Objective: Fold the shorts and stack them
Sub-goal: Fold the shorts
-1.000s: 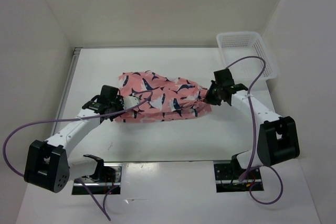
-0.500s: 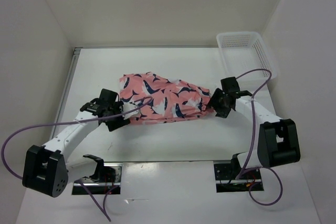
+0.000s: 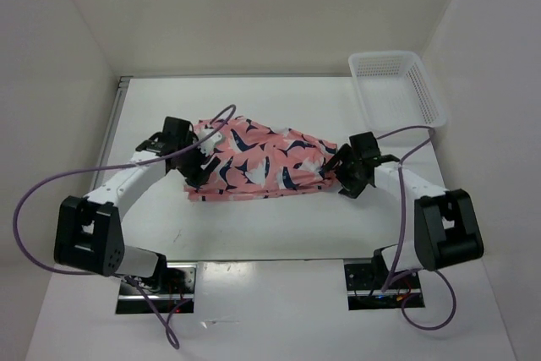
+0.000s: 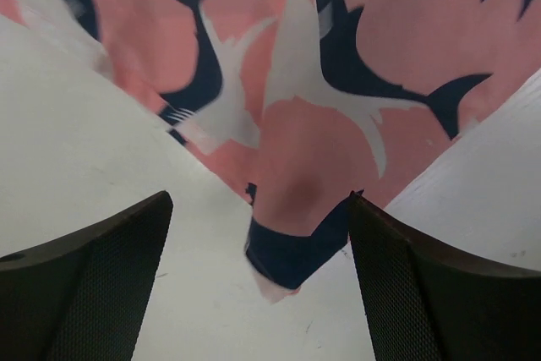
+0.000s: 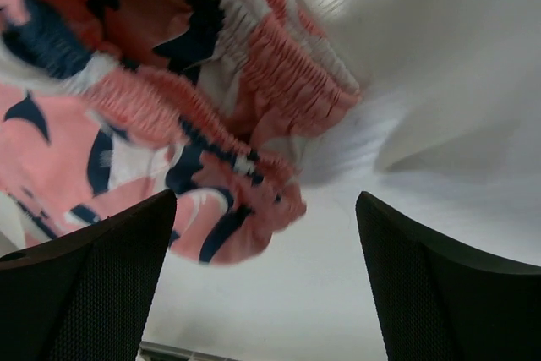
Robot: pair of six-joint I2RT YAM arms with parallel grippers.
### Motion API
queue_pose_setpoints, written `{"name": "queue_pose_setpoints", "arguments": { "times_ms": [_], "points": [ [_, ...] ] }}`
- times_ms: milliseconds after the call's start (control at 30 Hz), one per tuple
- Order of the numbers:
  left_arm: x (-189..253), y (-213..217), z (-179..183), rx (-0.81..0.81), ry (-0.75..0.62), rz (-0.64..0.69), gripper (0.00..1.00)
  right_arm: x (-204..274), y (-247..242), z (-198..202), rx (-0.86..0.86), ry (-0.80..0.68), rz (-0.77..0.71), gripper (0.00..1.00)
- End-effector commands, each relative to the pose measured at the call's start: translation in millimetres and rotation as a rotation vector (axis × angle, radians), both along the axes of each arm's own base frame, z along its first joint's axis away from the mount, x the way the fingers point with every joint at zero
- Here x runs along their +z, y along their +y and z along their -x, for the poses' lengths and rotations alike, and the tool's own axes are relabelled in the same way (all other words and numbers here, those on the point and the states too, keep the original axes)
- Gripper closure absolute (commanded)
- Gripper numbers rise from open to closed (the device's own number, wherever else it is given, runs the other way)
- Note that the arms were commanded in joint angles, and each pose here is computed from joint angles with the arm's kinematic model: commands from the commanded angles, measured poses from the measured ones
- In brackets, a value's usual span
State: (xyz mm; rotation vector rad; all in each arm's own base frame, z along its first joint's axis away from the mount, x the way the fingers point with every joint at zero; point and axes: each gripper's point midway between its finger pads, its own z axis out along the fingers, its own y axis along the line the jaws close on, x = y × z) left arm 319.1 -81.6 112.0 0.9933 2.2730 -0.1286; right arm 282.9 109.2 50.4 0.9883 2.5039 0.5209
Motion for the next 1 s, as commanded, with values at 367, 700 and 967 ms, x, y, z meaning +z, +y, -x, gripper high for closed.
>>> {"name": "queue_pose_setpoints", "arguments": {
  "times_ms": [367, 700, 967],
  "points": [
    [-87.2, 3.9, 48.6, 0.059, 0.225, -0.130, 0.09, -36.0, 15.8, -47.8, -0.095, 0.018, -0.006, 0.81],
    [27.5, -11.2, 6.8, 0.006, 0.006, 0.038, 0.09, 46.4, -20.6, -65.2, -0.109, -0.188, 0.208, 1.00],
    [0.8, -66.2, -23.2, -0.014, 0.054, 0.090, 0.06, 102.2, -30.1, -66.3, -0.053, -0.280, 0.349, 1.00]
  ]
}}
